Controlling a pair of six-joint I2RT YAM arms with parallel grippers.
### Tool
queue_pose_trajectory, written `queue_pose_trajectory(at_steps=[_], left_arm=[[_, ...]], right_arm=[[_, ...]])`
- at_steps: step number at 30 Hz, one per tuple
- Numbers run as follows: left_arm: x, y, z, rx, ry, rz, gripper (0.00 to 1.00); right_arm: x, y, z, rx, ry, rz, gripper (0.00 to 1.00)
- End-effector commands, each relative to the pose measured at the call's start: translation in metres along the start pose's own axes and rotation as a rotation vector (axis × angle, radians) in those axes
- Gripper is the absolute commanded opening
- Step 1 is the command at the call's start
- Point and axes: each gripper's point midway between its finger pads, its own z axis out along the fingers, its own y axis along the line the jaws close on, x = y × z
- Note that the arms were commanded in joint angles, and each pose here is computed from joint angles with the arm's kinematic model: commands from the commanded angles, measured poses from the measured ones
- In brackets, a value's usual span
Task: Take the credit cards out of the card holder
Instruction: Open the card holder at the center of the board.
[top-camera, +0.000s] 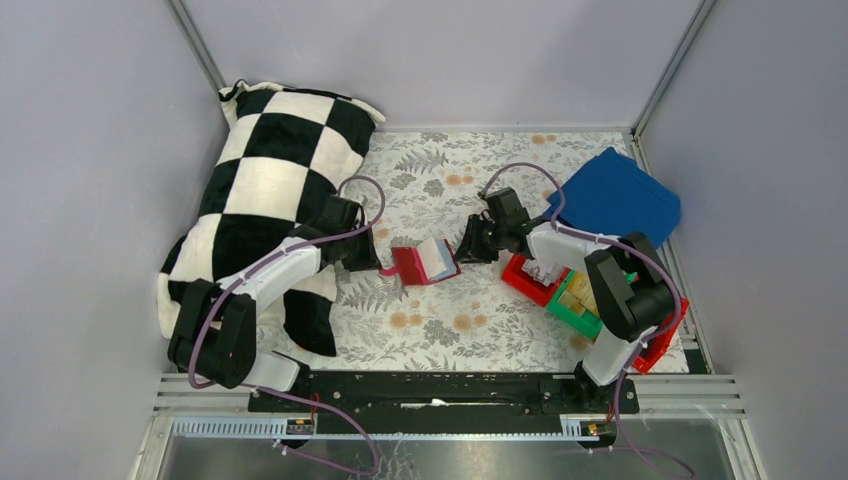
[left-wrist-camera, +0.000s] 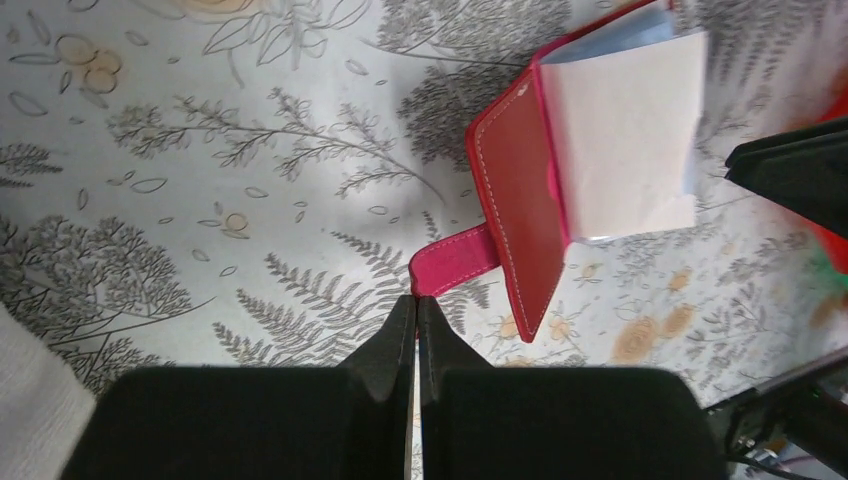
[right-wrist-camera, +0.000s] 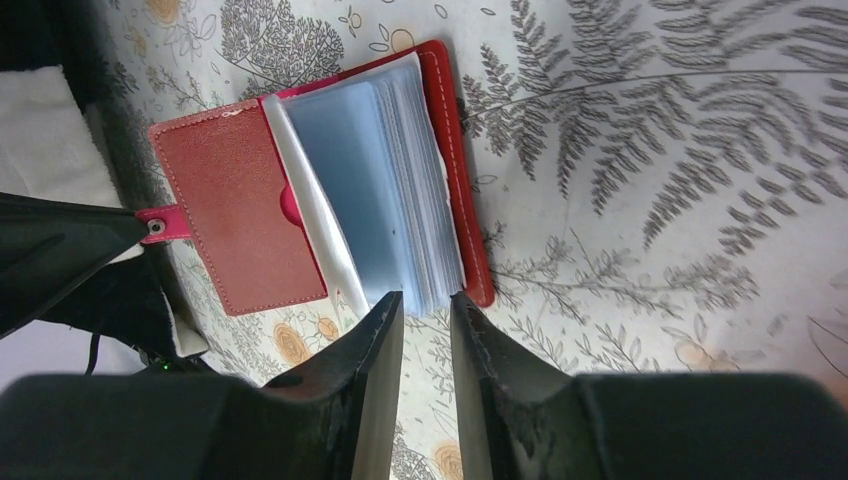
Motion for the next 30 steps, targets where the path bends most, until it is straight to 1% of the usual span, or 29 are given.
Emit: queue_pose_trajectory(at_steps=[1, 4, 8, 14, 17, 23, 24, 26, 30], left_arm=[[0.001, 0.025, 0.007, -0.130, -0.013, -0.006, 0.00], [0.006, 0.036, 0.012, -0.184, 0.014, -0.007, 0.00], [0.009, 0.040, 0.018, -0.202, 0.035, -0.014, 0.00], [0.005, 0.041, 0.026, -0.207, 0.041, -0.009, 0.00], [0.003, 0.039, 0.029, -0.201, 0.051, 0.002, 0.00], [-0.005, 0.035, 0.024, -0.208, 0.051, 0.026, 0.00], [-0.009, 0.032, 0.020, -0.204, 0.041, 0.029, 0.04], [-0.019, 0.025, 0.009, -0.195, 0.008, 0.027, 0.16], [-0.044, 0.013, -0.020, -0.204, -0.067, 0.026, 0.39]], right_arm=[[-0.007, 0.030, 0.013, -0.108, 0.021, -0.045, 0.32], [-0.011, 0.039, 0.016, -0.139, 0.009, -0.052, 0.34], [-0.009, 0.042, 0.023, -0.147, 0.035, -0.053, 0.34], [0.008, 0.066, 0.030, -0.260, 0.092, -0.062, 0.34], [0.015, 0.083, 0.030, -0.330, 0.106, -0.077, 0.31], [0.026, 0.102, 0.042, -0.362, 0.139, -0.102, 0.32], [0.027, 0.102, 0.047, -0.353, 0.143, -0.100, 0.32], [0.030, 0.102, 0.058, -0.342, 0.152, -0.103, 0.29], [0.038, 0.085, 0.085, -0.226, 0.176, -0.125, 0.26]])
